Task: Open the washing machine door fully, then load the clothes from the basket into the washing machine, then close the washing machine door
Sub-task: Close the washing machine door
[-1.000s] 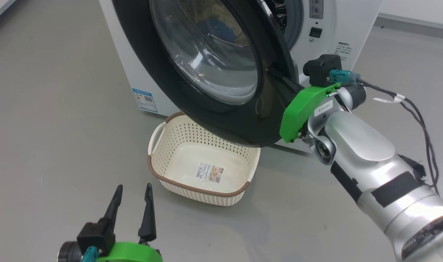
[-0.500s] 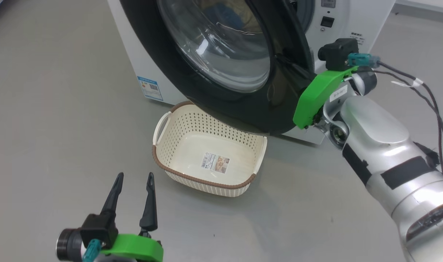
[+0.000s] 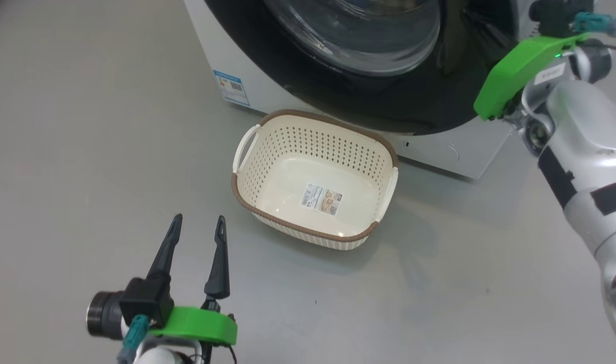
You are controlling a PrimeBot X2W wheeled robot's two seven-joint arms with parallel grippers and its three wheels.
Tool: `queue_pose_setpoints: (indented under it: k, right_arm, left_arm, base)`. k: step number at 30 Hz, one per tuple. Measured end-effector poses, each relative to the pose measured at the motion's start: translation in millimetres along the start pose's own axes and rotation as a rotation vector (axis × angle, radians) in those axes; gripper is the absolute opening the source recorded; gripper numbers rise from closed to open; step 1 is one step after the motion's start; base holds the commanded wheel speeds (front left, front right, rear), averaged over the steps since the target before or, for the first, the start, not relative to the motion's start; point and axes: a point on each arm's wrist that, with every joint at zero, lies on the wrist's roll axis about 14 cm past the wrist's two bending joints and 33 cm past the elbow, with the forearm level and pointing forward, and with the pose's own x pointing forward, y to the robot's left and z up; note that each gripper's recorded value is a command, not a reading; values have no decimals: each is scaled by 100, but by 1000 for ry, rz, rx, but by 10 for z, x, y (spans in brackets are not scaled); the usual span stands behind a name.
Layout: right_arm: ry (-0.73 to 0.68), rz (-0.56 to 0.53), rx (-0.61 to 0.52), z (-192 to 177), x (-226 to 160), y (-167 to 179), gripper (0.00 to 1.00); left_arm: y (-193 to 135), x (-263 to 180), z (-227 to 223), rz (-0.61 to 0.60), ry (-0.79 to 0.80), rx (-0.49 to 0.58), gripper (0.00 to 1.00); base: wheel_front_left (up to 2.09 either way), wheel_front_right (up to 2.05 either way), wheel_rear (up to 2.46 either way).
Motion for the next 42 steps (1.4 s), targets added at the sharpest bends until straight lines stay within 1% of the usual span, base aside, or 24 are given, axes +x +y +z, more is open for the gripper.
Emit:
queue_pose_setpoints:
  k: [5, 10, 22, 30, 31, 33, 35, 38, 42]
  right_arm:
    - [-5, -27, -6, 49, 151, -172, 0]
    - [4, -37, -45, 66, 258, -258, 0]
    - [20, -67, -72, 80, 259, -360, 0]
    - [12, -37, -97, 124, 251, -233, 0]
    - [4, -22, -107, 158, 244, -179, 0]
    - [-2, -15, -109, 175, 238, -149, 0]
    - [-15, 0, -90, 186, 219, -73, 0]
    - [-3, 19, -81, 91, 142, 11, 0]
    - [-11, 23, -63, 69, 16, 37, 0]
  left_arm:
    - [30, 60, -11, 10, 4, 9, 100]
    - [24, 100, -21, 12, 4, 14, 100]
    - [-2, 119, -11, 12, -2, -1, 100]
    - [-24, 116, -24, 5, 1, -4, 100]
    - [-35, 121, -20, 3, 0, -21, 100]
    - [-42, 125, -21, 0, 0, -21, 100]
    - [-65, 141, -21, -7, -1, -24, 100]
    - [-95, 162, -14, -18, -4, -25, 100]
    - [-161, 186, 9, -43, -13, -29, 100]
  base:
    - [0, 0, 0]
    - [0, 0, 0]
    - [0, 0, 0]
    - [0, 0, 0]
    - [0, 0, 0]
    - [0, 0, 0]
    - [0, 0, 0]
    - [0, 0, 0]
    - [0, 0, 0]
